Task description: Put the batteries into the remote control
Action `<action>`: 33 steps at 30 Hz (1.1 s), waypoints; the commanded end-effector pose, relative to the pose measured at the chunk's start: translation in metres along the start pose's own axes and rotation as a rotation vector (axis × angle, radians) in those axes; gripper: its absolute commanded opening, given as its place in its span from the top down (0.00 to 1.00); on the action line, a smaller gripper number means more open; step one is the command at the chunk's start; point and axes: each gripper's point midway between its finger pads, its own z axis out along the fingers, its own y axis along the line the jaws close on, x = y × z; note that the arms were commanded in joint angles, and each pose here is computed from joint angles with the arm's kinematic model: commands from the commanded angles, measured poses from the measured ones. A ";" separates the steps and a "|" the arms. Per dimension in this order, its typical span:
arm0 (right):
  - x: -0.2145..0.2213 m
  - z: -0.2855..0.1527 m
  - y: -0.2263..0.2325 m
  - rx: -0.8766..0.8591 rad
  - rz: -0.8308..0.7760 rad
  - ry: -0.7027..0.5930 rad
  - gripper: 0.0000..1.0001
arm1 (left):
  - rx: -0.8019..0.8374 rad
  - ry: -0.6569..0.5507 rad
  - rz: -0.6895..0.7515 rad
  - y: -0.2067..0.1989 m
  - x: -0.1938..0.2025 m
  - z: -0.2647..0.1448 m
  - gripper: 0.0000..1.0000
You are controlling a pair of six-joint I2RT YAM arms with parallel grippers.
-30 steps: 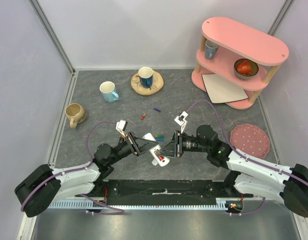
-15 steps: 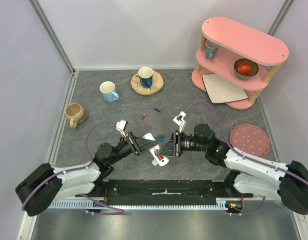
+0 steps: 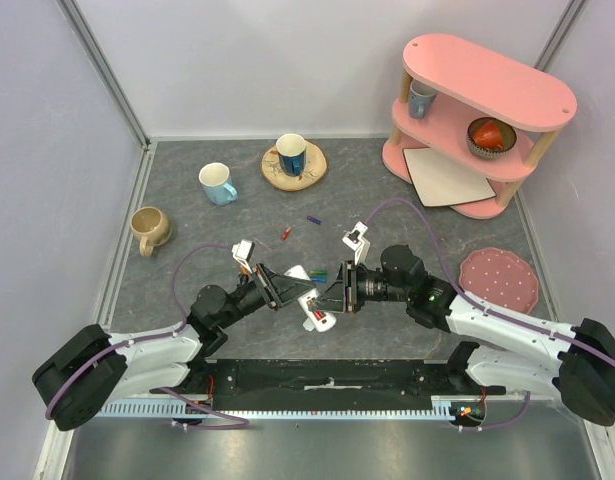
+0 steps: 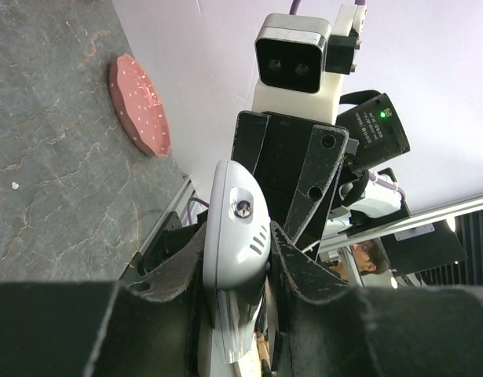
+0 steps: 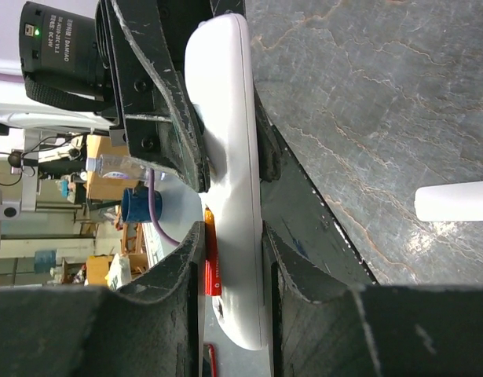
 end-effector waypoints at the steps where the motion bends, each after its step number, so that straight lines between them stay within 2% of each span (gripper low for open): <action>1: -0.008 0.010 -0.026 0.141 -0.013 -0.046 0.66 | 0.201 -0.012 0.035 -0.062 -0.007 0.008 0.98; 16: -0.022 0.015 -0.028 0.176 0.005 -0.096 0.63 | 0.193 -0.002 0.039 -0.061 -0.004 0.007 0.98; 26: -0.014 0.007 -0.015 0.136 -0.042 -0.036 0.41 | 0.060 -0.031 0.052 -0.029 -0.005 0.005 0.98; 33: -0.019 -0.010 -0.004 0.156 -0.112 -0.030 0.35 | -0.034 -0.075 0.060 -0.009 -0.012 0.002 0.98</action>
